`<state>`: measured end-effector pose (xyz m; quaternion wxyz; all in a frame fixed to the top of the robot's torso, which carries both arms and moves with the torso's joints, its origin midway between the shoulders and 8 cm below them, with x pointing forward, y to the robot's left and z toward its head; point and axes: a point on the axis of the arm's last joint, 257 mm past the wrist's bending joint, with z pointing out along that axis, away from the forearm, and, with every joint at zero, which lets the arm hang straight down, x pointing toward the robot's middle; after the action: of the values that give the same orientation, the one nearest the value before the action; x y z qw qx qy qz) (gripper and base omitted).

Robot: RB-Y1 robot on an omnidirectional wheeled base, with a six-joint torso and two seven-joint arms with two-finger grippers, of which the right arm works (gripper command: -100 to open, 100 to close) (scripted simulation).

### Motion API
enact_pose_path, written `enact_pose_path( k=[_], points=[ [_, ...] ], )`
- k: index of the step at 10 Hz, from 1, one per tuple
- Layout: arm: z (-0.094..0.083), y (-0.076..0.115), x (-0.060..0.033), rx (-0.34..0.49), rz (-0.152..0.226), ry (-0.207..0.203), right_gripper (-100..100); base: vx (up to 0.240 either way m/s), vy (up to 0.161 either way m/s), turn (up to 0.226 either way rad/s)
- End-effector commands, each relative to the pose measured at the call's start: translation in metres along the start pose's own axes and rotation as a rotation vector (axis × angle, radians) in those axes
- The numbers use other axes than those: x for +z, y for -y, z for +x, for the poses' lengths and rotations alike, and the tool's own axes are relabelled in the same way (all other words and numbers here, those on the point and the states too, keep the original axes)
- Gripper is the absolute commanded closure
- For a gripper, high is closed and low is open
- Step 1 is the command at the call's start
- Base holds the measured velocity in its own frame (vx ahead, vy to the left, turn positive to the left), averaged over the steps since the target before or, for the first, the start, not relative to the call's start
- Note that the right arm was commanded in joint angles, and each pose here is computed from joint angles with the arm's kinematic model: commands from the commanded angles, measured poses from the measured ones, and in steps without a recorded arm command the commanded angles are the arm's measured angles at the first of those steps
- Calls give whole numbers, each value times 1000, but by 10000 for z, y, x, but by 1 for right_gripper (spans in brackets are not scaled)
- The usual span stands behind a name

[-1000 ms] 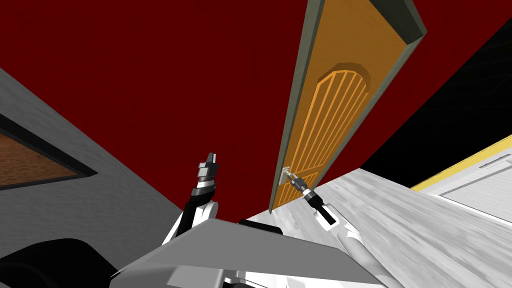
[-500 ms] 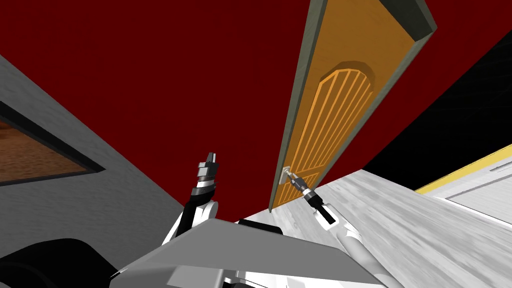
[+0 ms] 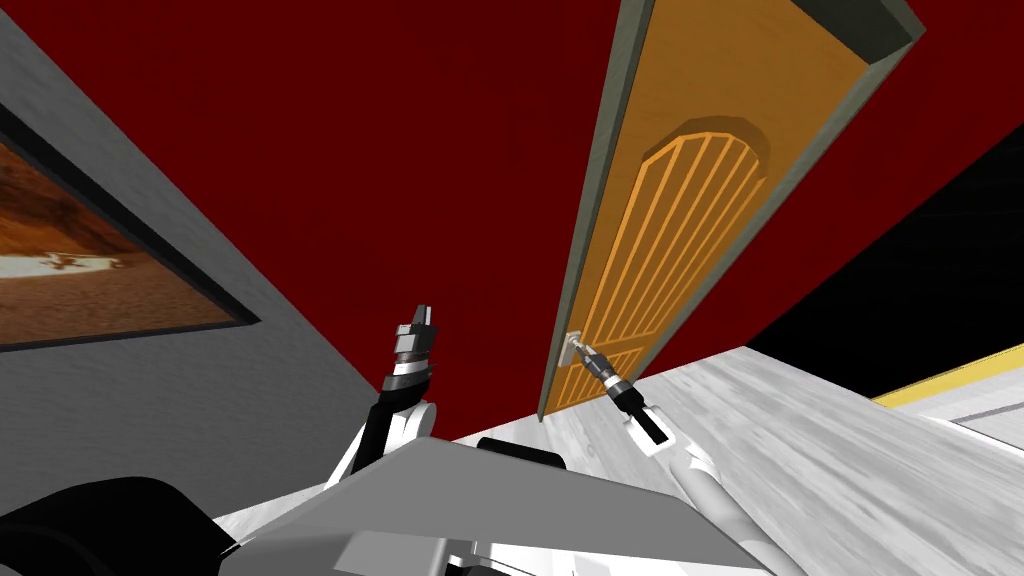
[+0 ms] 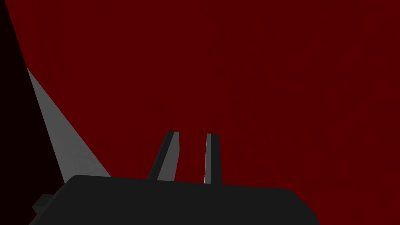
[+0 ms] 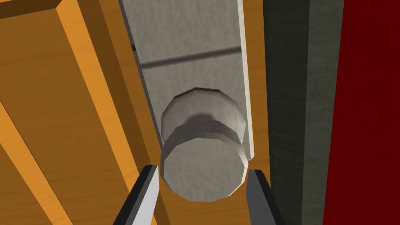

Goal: Pull the door open

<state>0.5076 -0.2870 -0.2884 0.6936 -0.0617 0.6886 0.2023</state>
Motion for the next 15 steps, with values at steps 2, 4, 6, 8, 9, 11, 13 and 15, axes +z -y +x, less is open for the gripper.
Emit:
enact_pose_path(
  k=[2, 4, 6, 8, 9, 11, 13, 15],
  points=[
    [-43, 46, 22, 82, 19, 17, 100, -55, -54, 99],
    [-72, 78, 42, 149, 32, 31, 100, -64, -60, 100],
    [-104, 114, 63, 225, 46, 48, 100, -61, -61, 116],
    [-133, 151, 83, 301, 59, 66, 100, -72, -63, 119],
    [-149, 171, 94, 344, 66, 76, 100, -77, -69, 118],
    [-180, 215, 116, 432, 79, 97, 100, -71, -66, 131],
    [-209, 258, 136, 521, 92, 119, 100, -76, -84, 144],
    [-238, 306, 157, 614, 104, 143, 100, -94, -79, 147]
  ],
)
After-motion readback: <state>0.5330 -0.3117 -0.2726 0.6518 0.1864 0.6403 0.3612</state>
